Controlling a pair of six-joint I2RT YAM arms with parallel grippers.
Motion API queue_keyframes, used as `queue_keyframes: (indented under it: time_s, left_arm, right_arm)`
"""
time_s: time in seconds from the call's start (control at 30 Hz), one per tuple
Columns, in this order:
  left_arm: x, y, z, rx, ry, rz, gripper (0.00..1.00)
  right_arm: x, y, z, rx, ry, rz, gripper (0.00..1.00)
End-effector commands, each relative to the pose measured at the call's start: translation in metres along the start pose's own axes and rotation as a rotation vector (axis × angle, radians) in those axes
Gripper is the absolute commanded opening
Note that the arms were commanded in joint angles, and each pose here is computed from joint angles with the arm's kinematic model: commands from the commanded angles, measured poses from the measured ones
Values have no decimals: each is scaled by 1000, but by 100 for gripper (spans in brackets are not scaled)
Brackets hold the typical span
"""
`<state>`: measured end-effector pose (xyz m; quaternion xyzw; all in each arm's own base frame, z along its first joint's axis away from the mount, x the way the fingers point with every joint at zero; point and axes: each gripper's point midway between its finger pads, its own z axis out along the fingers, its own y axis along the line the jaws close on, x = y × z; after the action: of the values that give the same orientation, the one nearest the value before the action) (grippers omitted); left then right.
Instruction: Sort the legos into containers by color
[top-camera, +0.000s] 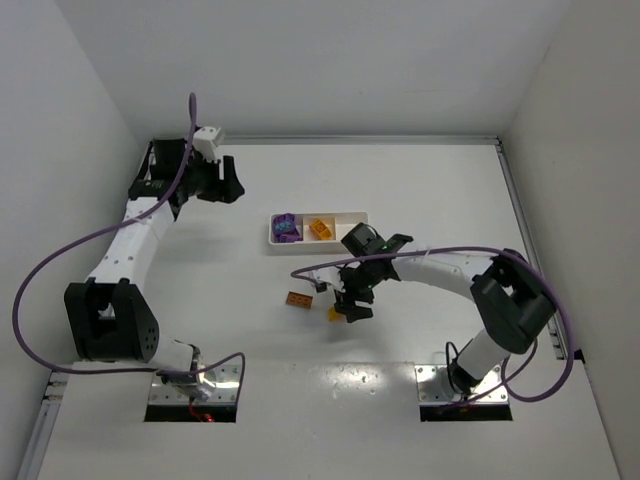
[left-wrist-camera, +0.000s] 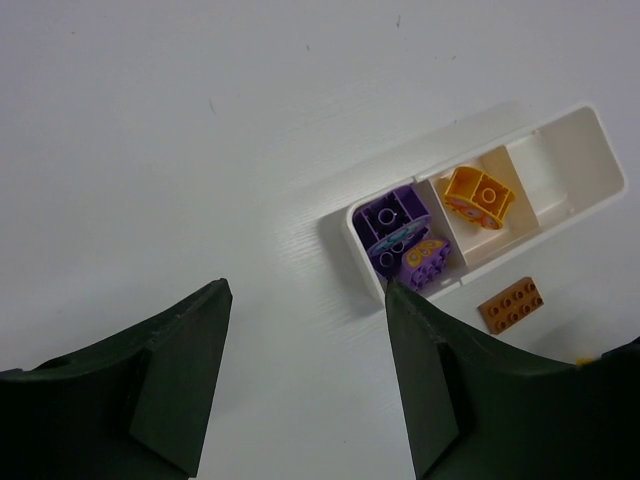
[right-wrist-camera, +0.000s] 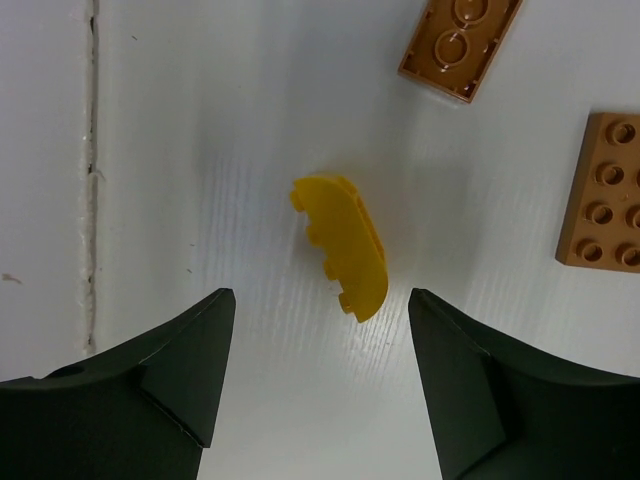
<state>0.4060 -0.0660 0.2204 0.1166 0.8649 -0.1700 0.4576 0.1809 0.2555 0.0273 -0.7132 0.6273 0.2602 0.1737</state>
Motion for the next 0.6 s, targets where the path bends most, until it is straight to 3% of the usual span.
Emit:
queue_keyframes:
  time_s: [0.0,0.2,0.43,0.57]
  left_arm:
    - [-1,-4,0,43,-9,8,69]
    - [2,0,3,35,1,22,69]
    - [9,1,6,36,17,23,69]
    - [15,2,9,37,26,19,69]
  right_arm:
    - [-17,-18,4,37,-40,-95,71]
    - [-17,-15,18,30,18,-130,65]
    - [-18,-24,23,84,38,-141,24]
    - [-12,-28,22,111,64,-132,15]
